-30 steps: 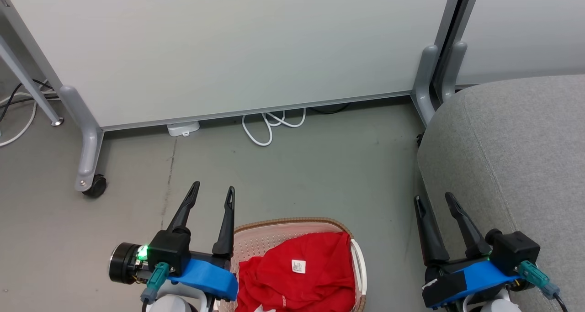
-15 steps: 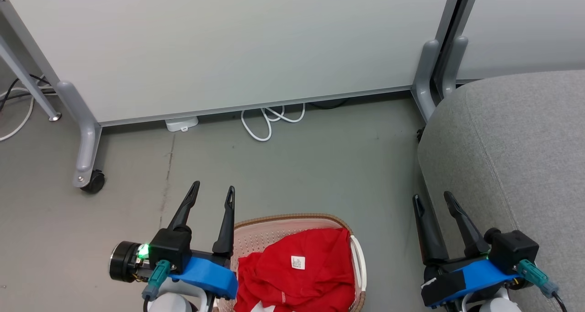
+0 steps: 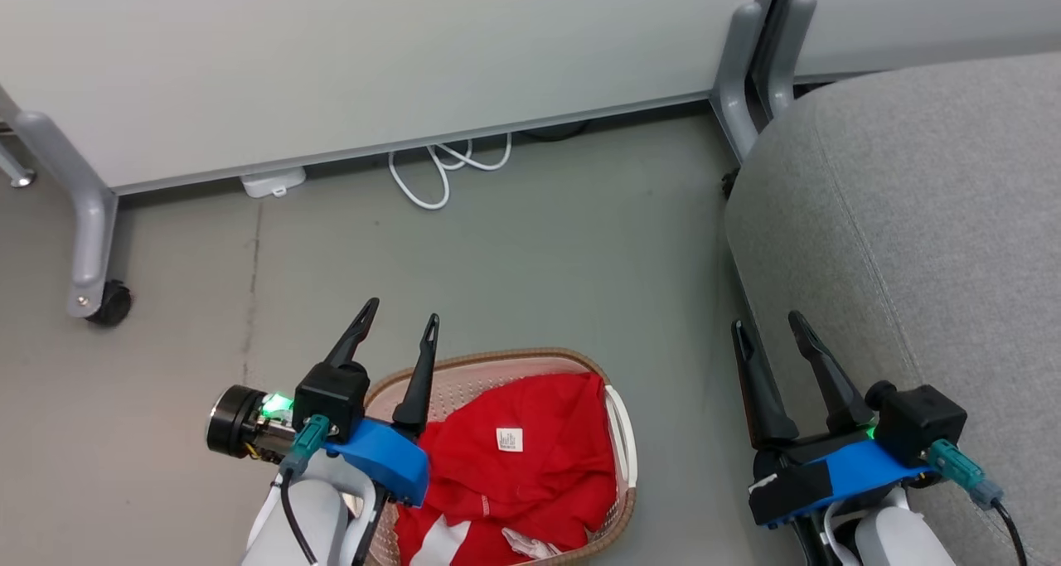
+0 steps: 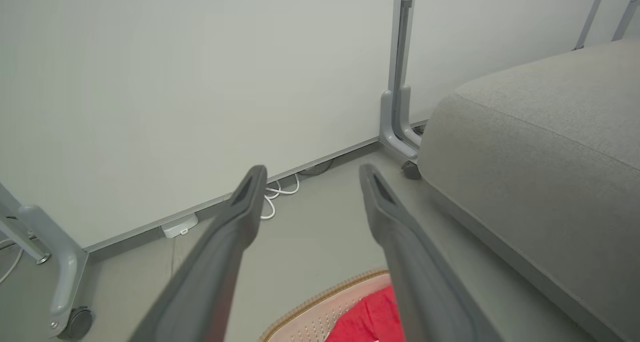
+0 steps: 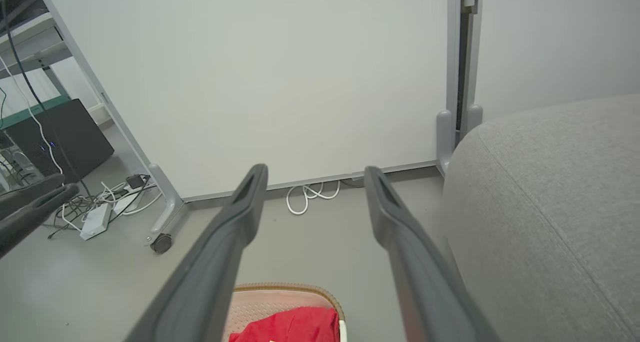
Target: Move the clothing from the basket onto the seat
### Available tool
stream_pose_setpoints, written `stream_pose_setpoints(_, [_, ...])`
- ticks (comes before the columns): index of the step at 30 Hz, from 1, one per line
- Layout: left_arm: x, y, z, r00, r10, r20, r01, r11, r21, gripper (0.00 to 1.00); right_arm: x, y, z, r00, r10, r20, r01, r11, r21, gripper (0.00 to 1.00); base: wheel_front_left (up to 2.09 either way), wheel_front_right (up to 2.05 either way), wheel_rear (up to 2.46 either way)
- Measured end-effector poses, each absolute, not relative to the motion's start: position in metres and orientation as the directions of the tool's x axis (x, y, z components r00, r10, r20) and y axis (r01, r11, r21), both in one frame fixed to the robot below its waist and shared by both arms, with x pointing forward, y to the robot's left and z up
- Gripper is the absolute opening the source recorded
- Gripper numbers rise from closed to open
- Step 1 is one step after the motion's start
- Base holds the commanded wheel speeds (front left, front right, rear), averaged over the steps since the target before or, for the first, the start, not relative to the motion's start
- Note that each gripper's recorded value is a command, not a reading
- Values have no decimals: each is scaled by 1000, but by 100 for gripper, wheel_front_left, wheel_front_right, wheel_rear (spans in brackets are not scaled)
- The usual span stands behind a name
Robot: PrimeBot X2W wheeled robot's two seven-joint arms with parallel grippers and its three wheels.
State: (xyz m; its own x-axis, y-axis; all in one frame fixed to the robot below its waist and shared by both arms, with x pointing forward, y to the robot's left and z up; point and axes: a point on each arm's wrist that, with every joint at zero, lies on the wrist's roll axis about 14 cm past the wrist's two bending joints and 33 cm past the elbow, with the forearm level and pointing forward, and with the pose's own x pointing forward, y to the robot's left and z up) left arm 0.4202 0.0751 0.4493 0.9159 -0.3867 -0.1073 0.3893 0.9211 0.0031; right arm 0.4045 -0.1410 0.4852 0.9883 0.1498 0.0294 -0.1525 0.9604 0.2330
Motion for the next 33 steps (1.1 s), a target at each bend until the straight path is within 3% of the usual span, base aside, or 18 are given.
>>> stream_pose_setpoints(11, [450,53,364,812,-474,-340,505,863,4,100,429,-161,462,995,98,-24,-89,964,252,100,0,0,0])
stream_pose_setpoints(19, [459,36,288,679,-527,-512,601,799,-24,100,450,-172,434,994,76,-82,-52,966,254,100,0,0,0])
stream_pose_setpoints(33, [455,41,167,466,-495,-733,659,747,-86,100,473,-195,366,976,27,-215,23,974,226,100,0,0,0])
